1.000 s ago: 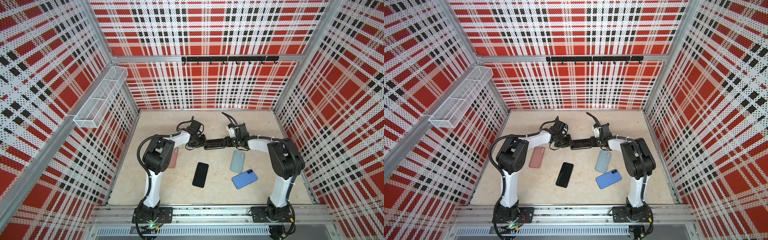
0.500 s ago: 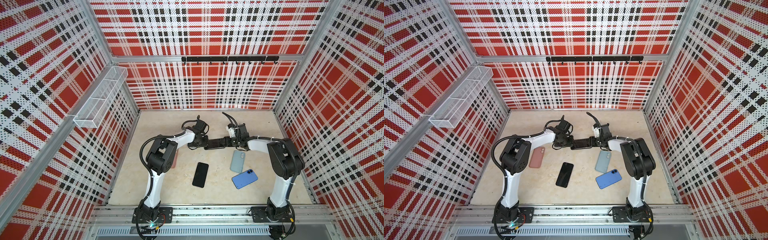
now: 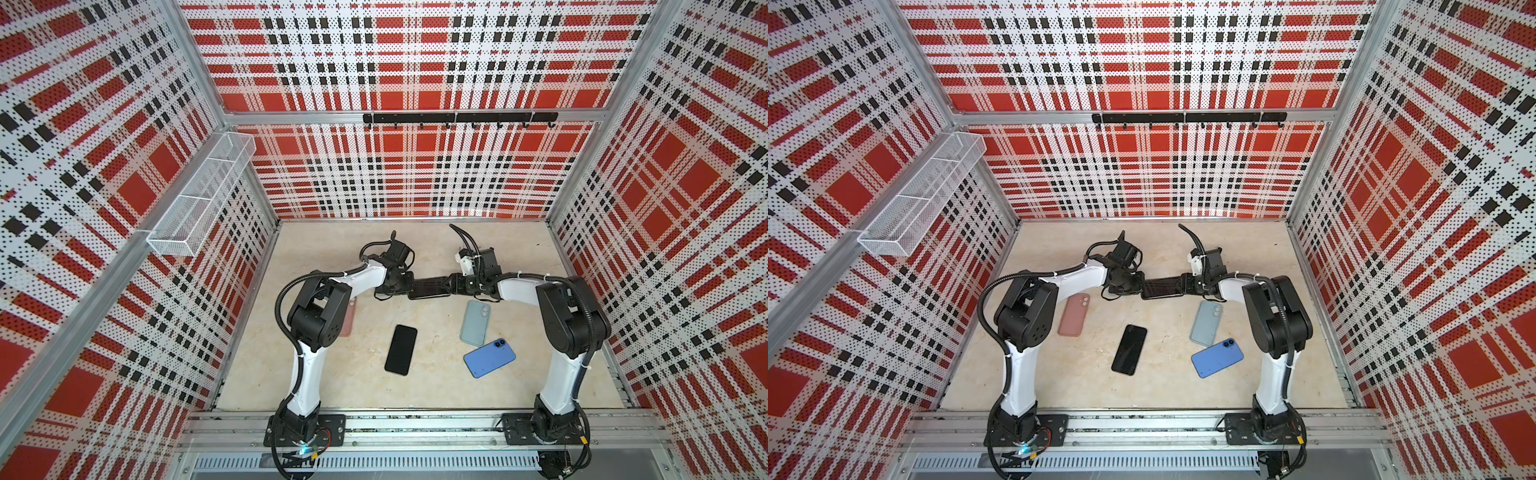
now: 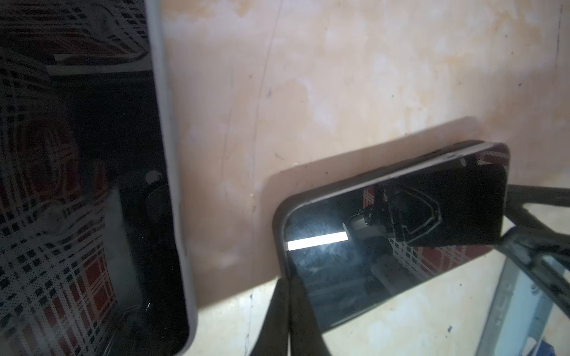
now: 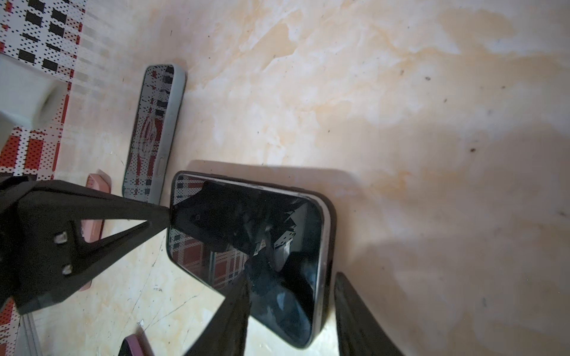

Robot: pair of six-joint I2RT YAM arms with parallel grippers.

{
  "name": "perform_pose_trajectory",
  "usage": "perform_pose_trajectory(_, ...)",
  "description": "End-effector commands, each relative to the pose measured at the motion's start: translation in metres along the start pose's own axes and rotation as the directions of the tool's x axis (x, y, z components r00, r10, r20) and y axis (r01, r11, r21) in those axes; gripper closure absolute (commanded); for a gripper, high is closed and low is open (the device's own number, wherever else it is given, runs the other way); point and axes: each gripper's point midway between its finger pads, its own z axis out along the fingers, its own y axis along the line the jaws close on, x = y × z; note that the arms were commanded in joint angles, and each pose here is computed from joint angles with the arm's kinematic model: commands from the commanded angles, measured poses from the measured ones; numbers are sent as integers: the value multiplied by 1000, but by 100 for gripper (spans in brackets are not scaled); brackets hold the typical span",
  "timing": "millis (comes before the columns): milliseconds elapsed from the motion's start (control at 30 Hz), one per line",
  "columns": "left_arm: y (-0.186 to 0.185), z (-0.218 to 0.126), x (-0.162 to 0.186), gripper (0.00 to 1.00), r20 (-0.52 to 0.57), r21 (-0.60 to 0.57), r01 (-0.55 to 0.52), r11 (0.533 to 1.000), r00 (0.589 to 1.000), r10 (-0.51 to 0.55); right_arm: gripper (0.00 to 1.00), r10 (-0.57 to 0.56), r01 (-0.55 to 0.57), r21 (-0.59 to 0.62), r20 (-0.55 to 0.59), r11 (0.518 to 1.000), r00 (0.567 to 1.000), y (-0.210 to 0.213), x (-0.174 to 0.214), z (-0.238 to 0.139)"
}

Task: Put the phone into the phone case

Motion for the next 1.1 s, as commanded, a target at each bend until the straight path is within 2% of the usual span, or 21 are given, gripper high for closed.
perform_pose_trajectory(0,24,10,27,93,-82,-72,9,997,996,-15,54,12,-12,5,0,1000,1000,-2,-5,1)
perform_pose_trajectory(167,9,-10,13,72,-9,-4,14,1000,1000,-14,48,19,-20,-30,-46,999,999,0,0,5)
perform_pose_trajectory(300,-5,-26,3,65,43,67,18,998,999,-21,45,30,-37,-77,-88,996,996,4,5,9)
perform_pose_trajectory(600,-32,-14,0,64,46,307,64,950,996,-82,44,59,-84,-172,-146,981,988,12,13,15)
perform_pose_trajectory(800,-32,-4,5,65,27,335,77,939,995,-91,44,55,-94,-277,-144,956,988,27,11,11)
perform_pose_trajectory(933,-32,-3,7,65,24,338,77,938,996,-91,45,59,-102,-373,-124,922,991,40,4,4)
perform_pose_trajectory(1067,-32,-3,8,66,19,341,79,937,996,-91,46,18,-53,-475,-76,878,997,61,-5,-10)
